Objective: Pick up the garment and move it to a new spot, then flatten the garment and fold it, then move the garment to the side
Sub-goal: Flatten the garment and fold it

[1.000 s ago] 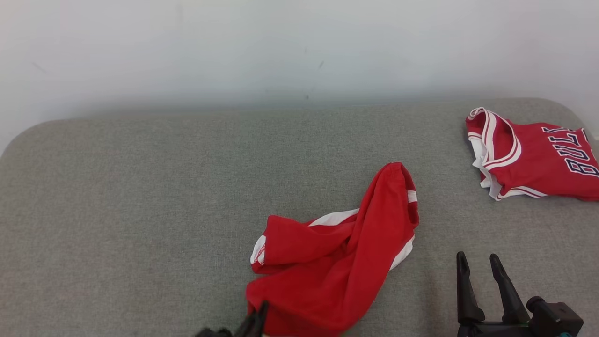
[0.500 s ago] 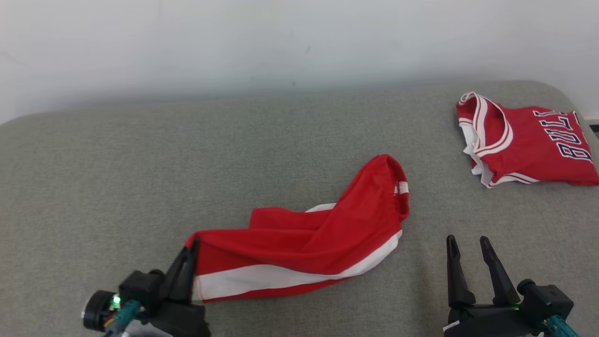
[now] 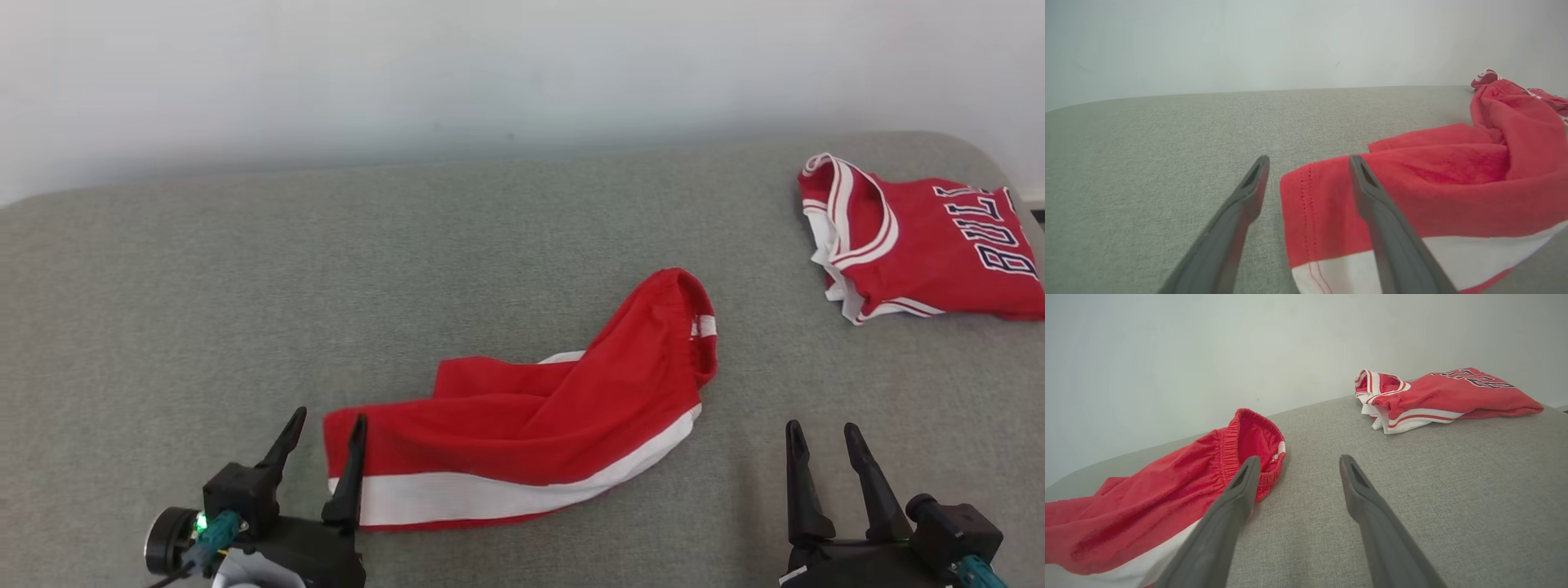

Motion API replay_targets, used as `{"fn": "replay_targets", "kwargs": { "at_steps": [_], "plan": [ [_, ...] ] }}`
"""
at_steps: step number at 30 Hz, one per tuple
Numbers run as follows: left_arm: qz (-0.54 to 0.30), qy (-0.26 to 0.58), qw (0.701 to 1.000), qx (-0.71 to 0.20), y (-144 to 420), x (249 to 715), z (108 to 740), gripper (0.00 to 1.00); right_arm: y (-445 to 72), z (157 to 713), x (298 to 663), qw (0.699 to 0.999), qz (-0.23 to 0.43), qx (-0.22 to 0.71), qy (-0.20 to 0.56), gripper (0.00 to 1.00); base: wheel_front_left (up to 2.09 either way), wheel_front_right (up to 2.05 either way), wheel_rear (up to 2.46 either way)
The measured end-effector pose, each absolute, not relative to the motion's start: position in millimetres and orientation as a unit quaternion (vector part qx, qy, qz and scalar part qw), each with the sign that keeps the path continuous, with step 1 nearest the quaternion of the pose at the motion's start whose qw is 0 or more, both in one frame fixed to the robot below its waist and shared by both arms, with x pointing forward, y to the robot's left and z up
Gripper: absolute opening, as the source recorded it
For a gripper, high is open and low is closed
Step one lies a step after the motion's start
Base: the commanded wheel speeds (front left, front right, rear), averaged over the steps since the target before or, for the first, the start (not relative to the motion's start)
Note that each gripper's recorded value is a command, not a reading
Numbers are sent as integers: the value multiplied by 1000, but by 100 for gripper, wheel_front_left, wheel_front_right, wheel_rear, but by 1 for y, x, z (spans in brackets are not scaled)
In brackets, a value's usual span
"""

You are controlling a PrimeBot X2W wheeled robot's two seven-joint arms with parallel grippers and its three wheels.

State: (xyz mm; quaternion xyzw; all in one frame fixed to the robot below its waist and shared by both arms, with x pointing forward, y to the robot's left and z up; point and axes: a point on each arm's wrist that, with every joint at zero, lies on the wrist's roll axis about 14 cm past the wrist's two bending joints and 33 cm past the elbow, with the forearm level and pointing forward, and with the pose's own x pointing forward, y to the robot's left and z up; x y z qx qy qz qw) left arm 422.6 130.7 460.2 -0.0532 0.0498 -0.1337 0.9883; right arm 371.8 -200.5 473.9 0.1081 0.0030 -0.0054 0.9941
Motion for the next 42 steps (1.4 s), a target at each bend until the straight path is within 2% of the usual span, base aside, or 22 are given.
{"fn": "replay_targets", "kwargs": {
  "at_steps": [6, 13, 32, 33, 34, 35, 36, 37, 42],
  "plan": [
    [-120, 25, 990, -64, 140, 401, 473, 100, -186, 476, 375, 993, 15, 113, 2, 100, 0, 0, 0],
    [-113, 72, 988, -72, 143, 365, 443, 100, -173, 476, 374, 993, 33, 116, 4, 100, 0, 0, 0],
    [-140, 132, 977, -93, 121, 384, 413, 100, -193, 469, 363, 993, 4, 113, 13, 100, 0, 0, 0],
    [-140, 135, 976, -94, 120, 384, 411, 87, -193, 468, 363, 993, 3, 113, 14, 100, 0, 0, 0],
    [-140, 138, 976, -97, 120, 384, 410, 53, -194, 468, 363, 993, 2, 113, 14, 100, 0, 0, 0],
    [-142, 139, 975, -96, 119, 385, 410, 45, -194, 468, 363, 994, 1, 113, 14, 100, 0, 0, 0],
    [-143, 137, 975, -96, 118, 385, 411, 16, -195, 468, 363, 994, 1, 113, 13, 100, 0, 0, 0],
    [-142, 137, 975, -100, 118, 386, 411, 0, -195, 469, 363, 994, 0, 113, 13, 100, 0, 0, 0],
    [-131, 131, 977, -103, 125, 384, 414, 0, -192, 469, 366, 993, 6, 114, 12, 100, 0, 0, 0]
  ]
}}
